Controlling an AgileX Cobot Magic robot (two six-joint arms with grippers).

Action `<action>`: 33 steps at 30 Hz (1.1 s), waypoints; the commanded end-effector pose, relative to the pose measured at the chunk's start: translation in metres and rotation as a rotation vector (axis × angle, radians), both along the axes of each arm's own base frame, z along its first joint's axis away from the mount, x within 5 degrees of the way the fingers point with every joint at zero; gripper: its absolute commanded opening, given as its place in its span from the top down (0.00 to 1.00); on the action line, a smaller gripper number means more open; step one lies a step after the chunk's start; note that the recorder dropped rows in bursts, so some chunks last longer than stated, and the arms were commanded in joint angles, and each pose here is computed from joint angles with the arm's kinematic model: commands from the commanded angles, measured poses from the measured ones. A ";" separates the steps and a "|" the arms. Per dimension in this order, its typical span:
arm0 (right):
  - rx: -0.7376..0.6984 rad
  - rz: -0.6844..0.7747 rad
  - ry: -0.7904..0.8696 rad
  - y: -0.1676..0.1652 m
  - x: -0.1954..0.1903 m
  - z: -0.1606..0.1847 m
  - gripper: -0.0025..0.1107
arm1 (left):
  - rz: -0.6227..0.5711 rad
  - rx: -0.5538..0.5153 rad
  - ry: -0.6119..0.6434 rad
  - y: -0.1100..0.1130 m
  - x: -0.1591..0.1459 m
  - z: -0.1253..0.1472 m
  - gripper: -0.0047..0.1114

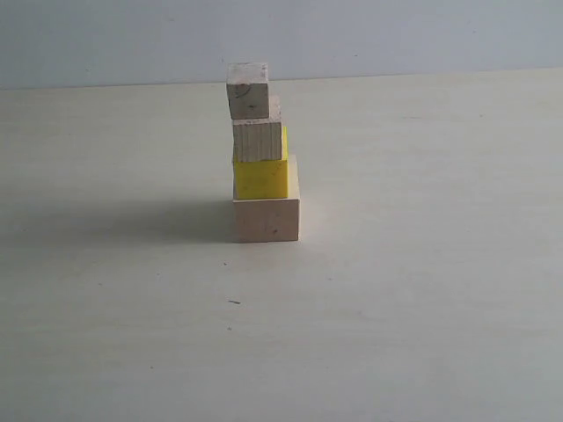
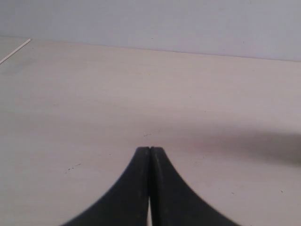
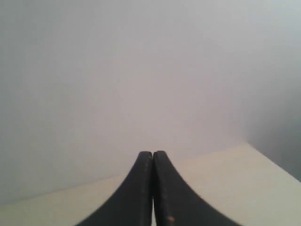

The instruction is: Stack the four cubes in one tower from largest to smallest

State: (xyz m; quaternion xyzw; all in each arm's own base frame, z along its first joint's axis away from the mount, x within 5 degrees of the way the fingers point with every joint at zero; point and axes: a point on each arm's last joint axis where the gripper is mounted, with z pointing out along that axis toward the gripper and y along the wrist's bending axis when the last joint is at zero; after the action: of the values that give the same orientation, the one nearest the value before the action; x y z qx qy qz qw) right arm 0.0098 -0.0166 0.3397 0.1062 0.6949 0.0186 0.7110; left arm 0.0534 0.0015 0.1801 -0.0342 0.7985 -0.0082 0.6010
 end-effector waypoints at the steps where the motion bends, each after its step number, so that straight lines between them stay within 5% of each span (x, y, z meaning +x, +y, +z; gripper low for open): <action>1: -0.027 -0.015 0.068 0.000 0.020 -0.038 0.98 | 0.007 -0.007 -0.017 0.000 0.000 0.001 0.96; 18: -0.115 0.190 0.214 0.020 0.050 -0.148 0.98 | 0.007 -0.007 -0.017 0.000 0.000 0.001 0.96; 33: -0.160 0.193 0.250 0.019 0.044 -0.155 0.98 | 0.007 -0.007 -0.017 0.000 0.000 0.001 0.96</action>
State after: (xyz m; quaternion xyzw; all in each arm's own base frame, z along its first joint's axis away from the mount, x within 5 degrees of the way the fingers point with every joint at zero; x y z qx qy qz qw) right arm 0.0555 0.0029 0.1857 -0.0158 0.7856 0.0222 0.6181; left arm 0.0533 0.0017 0.1799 -0.0357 0.7991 -0.0071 0.6000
